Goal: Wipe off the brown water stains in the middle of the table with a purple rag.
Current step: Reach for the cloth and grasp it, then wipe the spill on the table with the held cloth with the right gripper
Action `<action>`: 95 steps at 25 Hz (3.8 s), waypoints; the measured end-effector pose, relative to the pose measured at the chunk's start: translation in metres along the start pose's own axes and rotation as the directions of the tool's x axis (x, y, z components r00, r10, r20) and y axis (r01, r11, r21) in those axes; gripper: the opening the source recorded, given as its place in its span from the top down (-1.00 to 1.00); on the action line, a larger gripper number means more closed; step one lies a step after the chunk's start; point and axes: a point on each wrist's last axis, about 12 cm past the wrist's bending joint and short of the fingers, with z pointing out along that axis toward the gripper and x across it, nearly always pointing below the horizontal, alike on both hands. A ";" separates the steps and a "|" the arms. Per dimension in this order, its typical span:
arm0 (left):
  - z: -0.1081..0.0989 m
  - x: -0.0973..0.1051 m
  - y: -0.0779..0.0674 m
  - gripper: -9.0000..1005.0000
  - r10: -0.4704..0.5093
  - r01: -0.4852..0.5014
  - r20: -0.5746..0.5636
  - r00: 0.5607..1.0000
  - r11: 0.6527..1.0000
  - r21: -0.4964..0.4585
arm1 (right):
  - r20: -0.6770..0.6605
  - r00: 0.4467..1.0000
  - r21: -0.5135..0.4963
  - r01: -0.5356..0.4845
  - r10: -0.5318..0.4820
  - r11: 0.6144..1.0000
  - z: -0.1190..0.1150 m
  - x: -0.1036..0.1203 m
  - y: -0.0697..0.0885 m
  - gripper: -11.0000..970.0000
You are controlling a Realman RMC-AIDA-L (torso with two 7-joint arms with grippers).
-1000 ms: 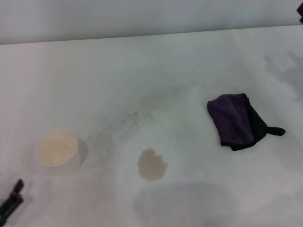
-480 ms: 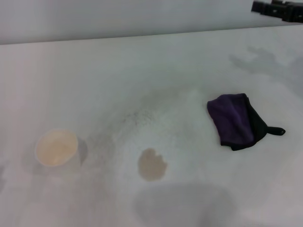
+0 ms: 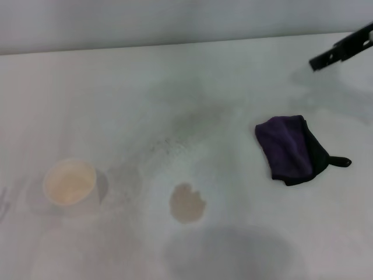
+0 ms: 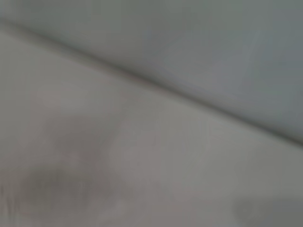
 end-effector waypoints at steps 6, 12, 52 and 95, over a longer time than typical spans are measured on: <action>0.009 -0.002 0.001 -0.78 0.027 -0.027 0.020 0.999 1.000 0.009 | -0.159 0.984 -0.009 0.083 -0.084 0.996 0.022 -0.007 0.046 -0.78; 0.017 -0.005 0.004 -0.78 0.045 -0.045 0.041 0.998 0.999 -0.004 | -0.217 0.969 -0.068 0.102 -0.115 0.992 0.049 -0.006 0.070 -0.78; 0.033 -0.009 0.007 -0.78 0.077 -0.076 0.075 0.994 0.997 -0.009 | -0.359 0.912 -0.078 0.182 -0.198 0.980 0.120 0.015 0.080 0.00; 0.038 -0.006 -0.001 -0.78 0.055 -0.056 0.065 0.996 0.998 0.013 | -0.122 0.639 -0.350 0.688 -0.759 0.636 0.124 -0.003 0.253 0.78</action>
